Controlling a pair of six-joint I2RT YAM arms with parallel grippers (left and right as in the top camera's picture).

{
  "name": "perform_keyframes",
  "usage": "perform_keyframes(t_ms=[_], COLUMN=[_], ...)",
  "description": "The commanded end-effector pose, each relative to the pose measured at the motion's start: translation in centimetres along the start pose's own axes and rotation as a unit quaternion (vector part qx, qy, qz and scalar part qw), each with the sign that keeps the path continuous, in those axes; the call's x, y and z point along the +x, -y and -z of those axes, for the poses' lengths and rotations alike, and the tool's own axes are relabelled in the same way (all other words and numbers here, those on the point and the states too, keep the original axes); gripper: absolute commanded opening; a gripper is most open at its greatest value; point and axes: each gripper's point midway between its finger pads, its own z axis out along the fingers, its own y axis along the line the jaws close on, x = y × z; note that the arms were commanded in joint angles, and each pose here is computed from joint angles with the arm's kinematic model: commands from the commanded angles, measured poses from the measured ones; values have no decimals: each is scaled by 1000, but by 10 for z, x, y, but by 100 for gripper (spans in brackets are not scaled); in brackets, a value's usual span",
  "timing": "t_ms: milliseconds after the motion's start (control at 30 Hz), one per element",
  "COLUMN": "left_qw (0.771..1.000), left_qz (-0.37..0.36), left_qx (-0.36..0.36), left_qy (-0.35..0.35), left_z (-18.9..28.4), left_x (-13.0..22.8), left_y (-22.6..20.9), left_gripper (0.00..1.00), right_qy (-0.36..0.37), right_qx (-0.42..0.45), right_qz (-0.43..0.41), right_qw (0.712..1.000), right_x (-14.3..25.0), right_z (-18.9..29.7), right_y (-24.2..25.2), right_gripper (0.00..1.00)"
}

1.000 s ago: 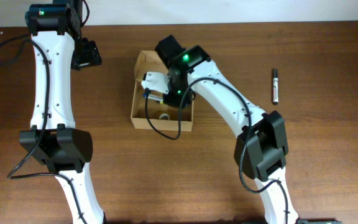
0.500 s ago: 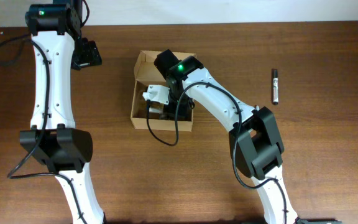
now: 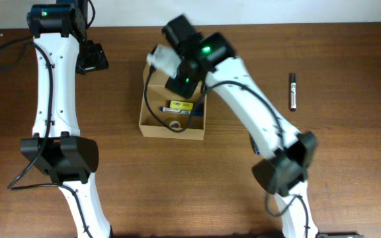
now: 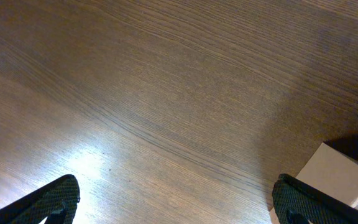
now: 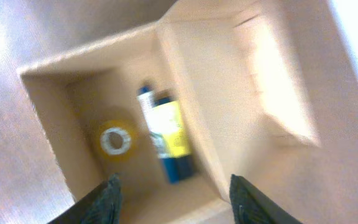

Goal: Pack container

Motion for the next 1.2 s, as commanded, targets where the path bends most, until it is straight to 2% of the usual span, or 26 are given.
perform_keyframes(t_ms=[0,167,333,467,600,800,1033,1167], left_qw=[1000,1000,1000,1000,1000,1000,1000,1000], left_qz=[-3,-3,-3,-3,-2,-2,-3,-3], left_qx=[0,0,0,0,0,0,0,0], left_qy=[0,0,0,0,0,0,0,0], left_z=[0,0,0,0,0,0,0,0], left_x=[1,1,1,1,0,0,1,1], left_y=[0,0,0,0,0,0,0,0], left_gripper=[100,100,100,100,100,100,100,100], right_qy=[34,17,-31,-67,-118,-156,-157,-162], right_qx=[104,154,163,124,79,38,46,62], right_qz=[-73,-229,-379,-452,-507,-540,-582,-622], right_qw=[991,961,910,881,850,826,797,764], right_x=[3,60,157,232,300,345,357,366], right_z=[72,89,81,55,15,-26,-59,-74], right_y=[45,114,174,190,179,159,163,166], right_gripper=[57,57,58,59,59,56,53,50])
